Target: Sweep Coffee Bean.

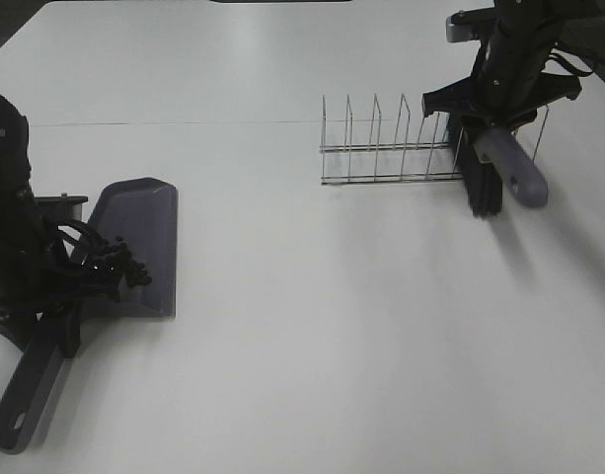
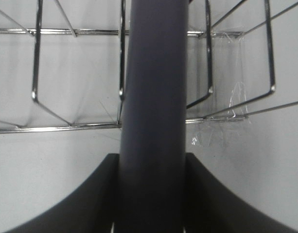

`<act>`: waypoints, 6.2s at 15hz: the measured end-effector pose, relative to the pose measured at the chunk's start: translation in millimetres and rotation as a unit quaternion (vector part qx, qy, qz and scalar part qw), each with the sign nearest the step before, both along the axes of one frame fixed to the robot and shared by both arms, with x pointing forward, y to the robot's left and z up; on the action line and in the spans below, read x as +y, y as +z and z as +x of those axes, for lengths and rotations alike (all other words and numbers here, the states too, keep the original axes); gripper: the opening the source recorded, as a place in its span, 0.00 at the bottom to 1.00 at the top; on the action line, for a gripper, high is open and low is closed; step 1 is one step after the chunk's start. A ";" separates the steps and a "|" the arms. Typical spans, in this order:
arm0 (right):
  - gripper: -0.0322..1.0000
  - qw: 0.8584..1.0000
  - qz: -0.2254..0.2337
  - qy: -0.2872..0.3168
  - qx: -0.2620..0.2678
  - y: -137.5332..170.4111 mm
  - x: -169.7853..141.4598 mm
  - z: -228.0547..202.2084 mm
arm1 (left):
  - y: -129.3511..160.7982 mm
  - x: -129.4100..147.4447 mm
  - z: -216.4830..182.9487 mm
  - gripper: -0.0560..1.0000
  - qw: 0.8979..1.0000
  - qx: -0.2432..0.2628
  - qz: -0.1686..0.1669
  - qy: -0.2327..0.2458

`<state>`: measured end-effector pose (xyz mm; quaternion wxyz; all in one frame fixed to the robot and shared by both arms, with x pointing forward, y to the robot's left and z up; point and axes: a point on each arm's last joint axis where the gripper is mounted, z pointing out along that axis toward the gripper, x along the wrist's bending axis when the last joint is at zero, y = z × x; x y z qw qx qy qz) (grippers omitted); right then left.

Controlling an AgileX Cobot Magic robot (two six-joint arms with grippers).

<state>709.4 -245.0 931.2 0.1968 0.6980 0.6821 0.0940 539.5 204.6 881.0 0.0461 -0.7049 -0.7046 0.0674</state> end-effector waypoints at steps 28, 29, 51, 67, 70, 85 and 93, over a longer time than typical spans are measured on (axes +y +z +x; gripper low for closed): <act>0.95 0.993 0.045 0.063 -0.092 151.3 -15.1 -168.6 | -11.9 9.1 62.7 0.36 0.998 -0.046 -0.016 -0.032; 0.95 0.992 0.045 0.064 -0.097 153.3 -16.8 -180.0 | -12.0 8.9 63.5 0.39 0.998 -0.051 -0.017 -0.032; 0.94 0.972 0.043 0.093 -0.210 107.7 -51.5 -408.7 | 246.4 33.7 -40.7 0.93 0.948 -0.309 -0.055 -0.047; 0.94 0.967 0.076 0.154 -0.188 104.7 -45.7 -445.4 | 281.9 77.9 -239.4 0.93 0.876 -0.473 -0.085 -0.044; 0.94 0.965 0.076 0.153 -0.201 104.8 -46.4 -449.9 | 219.1 85.6 -273.6 0.93 0.885 -0.456 -0.082 -0.044; 0.94 0.965 0.081 0.148 -0.201 104.8 -46.4 -450.3 | 179.5 96.8 -323.7 0.93 0.828 -0.549 -0.077 -0.086; 0.94 0.965 0.081 0.148 -0.201 104.7 -46.3 -450.5 | 174.5 95.2 -311.2 0.91 0.807 -0.580 -0.077 -0.078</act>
